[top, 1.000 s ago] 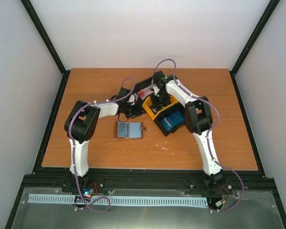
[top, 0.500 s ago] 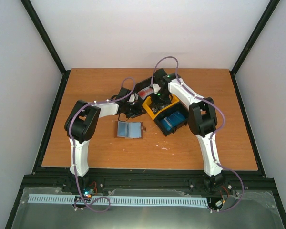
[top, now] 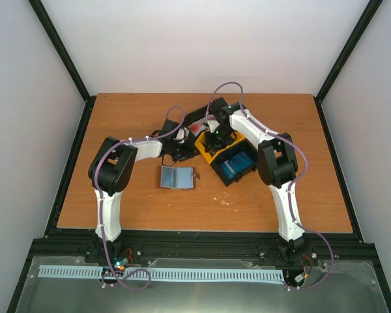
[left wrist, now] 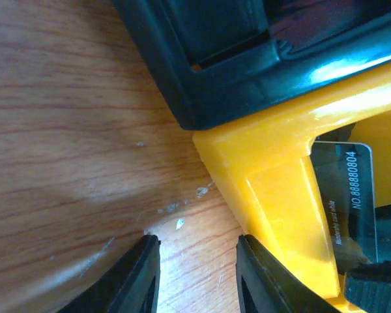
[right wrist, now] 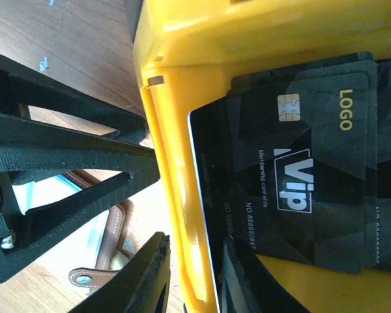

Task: Put the credit cards into the card holder
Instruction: Pick up the credit card from the storage box.

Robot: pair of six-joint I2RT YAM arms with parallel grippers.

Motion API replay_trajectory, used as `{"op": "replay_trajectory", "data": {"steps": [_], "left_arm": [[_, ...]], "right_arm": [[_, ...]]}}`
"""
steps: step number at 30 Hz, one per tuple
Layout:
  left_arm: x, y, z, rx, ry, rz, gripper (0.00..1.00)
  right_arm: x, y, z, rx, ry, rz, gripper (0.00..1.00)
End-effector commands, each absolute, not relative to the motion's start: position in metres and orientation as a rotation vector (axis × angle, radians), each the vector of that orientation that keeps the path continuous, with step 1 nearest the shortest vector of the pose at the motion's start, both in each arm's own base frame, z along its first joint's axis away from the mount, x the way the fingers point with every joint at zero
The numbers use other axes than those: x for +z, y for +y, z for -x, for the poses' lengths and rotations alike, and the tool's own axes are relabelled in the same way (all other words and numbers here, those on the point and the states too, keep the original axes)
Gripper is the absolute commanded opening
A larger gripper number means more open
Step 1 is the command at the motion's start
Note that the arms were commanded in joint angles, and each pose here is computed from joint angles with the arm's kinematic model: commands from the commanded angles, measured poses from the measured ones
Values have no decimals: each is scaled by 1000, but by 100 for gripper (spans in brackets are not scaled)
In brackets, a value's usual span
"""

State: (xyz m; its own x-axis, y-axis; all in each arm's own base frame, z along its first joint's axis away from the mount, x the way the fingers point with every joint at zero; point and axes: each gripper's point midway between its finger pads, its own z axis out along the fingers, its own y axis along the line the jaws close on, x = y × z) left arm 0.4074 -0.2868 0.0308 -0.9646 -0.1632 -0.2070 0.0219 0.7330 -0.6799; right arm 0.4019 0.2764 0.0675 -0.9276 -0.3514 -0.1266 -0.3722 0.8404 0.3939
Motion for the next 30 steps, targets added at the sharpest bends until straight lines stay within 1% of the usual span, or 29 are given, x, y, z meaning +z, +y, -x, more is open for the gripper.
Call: {"op": "replay_trajectory", "data": {"steps": [1, 6, 10, 14, 15, 21, 25, 30], "left_arm": [[31, -294, -413, -1055, 2667, 81, 35], [31, -294, -413, -1056, 2666, 77, 35], [32, -294, -413, -1052, 2665, 73, 35], [34, -293, -413, -1040, 2663, 68, 35], [34, -293, -414, -1036, 2662, 69, 35], [43, -292, -414, -1032, 2644, 63, 36], [52, -290, -414, -1028, 2621, 60, 42], [75, -285, -411, -1023, 2578, 55, 50]], "right_arm": [[69, 280, -396, 675, 2973, 611, 25], [57, 280, -403, 607, 2975, 636, 24], [56, 283, -414, 536, 2943, 650, 15], [85, 283, -427, 495, 2864, 618, 4], [93, 283, -428, 493, 2847, 612, 3], [125, 271, -426, 433, 2808, 542, 3], [146, 264, -421, 416, 2812, 458, 3], [175, 262, -406, 510, 2842, 249, 3]]}}
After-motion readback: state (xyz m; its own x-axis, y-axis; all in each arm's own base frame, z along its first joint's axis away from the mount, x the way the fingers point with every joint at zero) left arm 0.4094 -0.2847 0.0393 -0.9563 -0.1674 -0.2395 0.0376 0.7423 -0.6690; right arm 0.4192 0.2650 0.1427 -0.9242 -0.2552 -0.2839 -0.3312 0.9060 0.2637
